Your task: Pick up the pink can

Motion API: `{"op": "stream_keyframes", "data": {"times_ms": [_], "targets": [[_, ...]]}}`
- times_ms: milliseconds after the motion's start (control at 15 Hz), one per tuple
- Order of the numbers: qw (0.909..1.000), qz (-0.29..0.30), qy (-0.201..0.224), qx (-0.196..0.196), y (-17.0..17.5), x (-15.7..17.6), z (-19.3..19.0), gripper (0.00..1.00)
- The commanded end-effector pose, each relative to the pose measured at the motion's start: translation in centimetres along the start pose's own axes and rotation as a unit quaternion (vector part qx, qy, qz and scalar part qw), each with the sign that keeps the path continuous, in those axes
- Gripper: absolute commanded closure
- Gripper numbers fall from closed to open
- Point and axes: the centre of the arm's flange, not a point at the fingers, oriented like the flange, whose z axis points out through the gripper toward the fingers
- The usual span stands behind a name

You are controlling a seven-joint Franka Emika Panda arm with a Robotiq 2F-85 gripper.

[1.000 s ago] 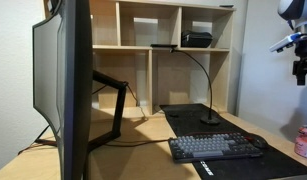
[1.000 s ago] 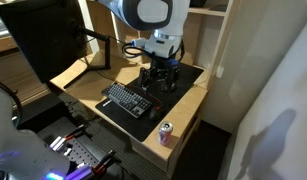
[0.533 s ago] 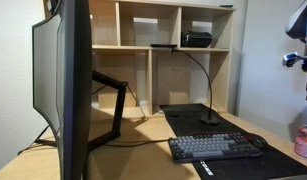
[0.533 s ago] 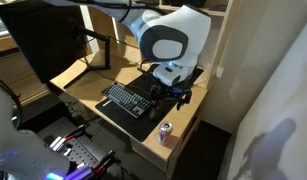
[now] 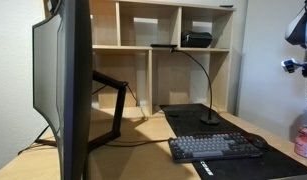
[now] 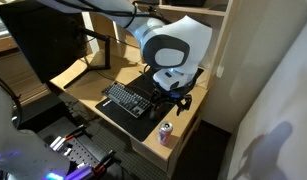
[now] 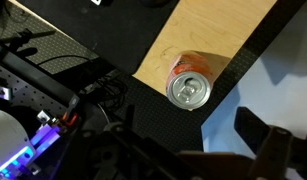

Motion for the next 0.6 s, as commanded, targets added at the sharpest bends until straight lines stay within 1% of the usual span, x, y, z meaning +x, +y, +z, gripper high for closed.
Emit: {"op": "stream_keyframes", "data": {"times_ms": [0,200,333,467,533], "targets": [[0.9993,0.034,-0.015,0.007,-1.1,-1.4,2.2,0.00],[0.9977,0.063,-0.019,0.016,-1.6,-2.2,3.9,0.00],[0.9964,0.082,-0.009,0.020,-1.7,-2.6,5.2,0.00],[0.9953,0.096,0.000,0.009,-1.4,-2.7,6.2,0.00],[0.9946,0.104,0.004,0.010,-1.3,-2.8,6.7,0.00]]}}
